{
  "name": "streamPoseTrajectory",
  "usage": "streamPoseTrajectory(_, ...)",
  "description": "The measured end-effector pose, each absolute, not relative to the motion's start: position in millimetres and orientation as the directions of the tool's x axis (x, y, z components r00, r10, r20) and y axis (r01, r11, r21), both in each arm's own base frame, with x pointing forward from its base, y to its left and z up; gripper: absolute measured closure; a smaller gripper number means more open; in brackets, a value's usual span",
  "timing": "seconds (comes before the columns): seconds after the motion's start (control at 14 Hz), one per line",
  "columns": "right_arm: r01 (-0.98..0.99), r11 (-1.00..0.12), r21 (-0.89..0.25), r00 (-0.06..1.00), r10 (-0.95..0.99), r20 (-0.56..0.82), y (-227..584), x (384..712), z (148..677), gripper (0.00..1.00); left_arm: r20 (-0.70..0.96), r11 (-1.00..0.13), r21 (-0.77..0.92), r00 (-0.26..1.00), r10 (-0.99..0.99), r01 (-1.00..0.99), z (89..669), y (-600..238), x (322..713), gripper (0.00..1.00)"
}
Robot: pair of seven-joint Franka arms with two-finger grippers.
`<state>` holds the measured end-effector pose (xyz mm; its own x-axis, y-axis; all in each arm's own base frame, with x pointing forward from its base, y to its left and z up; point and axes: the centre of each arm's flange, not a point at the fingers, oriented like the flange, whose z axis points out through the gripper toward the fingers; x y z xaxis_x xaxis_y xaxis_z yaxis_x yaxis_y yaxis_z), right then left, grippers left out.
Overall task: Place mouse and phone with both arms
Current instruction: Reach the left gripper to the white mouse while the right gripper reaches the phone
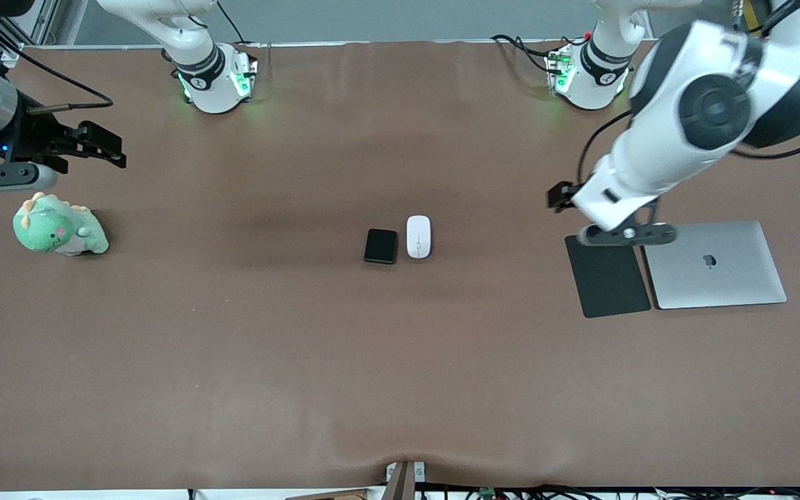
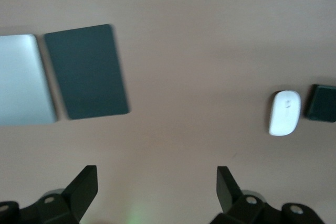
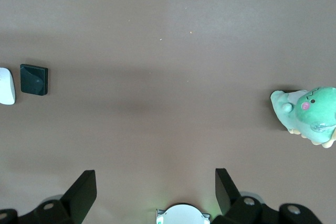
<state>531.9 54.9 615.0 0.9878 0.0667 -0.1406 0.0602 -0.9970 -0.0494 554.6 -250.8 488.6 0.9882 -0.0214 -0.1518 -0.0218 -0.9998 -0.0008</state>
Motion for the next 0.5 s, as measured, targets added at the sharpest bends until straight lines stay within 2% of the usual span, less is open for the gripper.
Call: streamPoseTrajectory(0.5, 0.075, -0.995, -0.061, 0.992, 0.081, -0.095, 76.8, 574.9, 567.8, 0.00, -0.186, -0.999, 0.023, 0.982, -0.033, -0.030, 378.3, -371.3, 516.4, 0.00)
